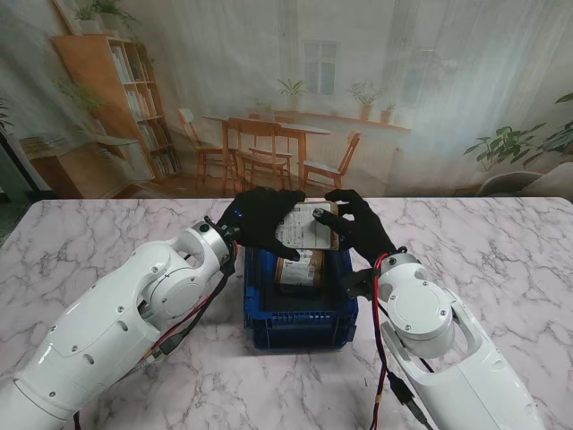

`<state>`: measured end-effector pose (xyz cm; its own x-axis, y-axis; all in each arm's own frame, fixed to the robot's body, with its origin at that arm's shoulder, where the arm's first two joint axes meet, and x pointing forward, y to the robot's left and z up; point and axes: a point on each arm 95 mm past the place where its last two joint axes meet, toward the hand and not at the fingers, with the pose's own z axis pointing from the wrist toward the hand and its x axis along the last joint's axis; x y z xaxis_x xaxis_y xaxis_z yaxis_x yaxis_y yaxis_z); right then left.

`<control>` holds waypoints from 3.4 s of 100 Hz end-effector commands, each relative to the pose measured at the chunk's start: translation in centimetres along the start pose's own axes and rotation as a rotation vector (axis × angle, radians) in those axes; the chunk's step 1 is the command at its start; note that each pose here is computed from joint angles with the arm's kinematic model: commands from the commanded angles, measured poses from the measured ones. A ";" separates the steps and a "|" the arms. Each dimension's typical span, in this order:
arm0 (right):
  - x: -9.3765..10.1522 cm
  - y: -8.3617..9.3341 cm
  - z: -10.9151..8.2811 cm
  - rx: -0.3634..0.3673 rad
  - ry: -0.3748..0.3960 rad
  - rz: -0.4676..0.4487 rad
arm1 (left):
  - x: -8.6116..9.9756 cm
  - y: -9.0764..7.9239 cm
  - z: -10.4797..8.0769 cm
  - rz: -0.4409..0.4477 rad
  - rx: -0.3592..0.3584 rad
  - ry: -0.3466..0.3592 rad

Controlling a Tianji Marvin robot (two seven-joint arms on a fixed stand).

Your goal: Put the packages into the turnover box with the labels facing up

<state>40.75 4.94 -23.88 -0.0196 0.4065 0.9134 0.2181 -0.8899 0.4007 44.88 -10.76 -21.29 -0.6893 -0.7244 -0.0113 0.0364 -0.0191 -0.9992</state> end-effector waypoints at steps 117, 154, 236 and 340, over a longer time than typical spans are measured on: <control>-8.6 4.3 -7.7 -0.396 0.028 -0.211 | 1.7 1.7 0.3 -0.171 -0.337 -0.008; -8.9 4.3 -7.6 -0.392 0.019 -0.204 | 1.5 3.0 0.2 -0.168 -0.421 0.018; -9.0 4.4 -7.6 -0.387 0.000 -0.185 | 2.1 1.7 0.2 -0.131 -0.509 0.035; -9.2 4.5 -7.5 -0.398 -0.032 -0.223 | 1.5 3.4 0.7 -0.086 -0.595 0.029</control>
<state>34.66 -4.39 -29.78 -0.0006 0.5980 0.8015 -0.1810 -0.7883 0.5881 44.50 -12.44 -24.54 -0.6932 -0.7169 0.0744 -0.4148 0.3124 -0.8546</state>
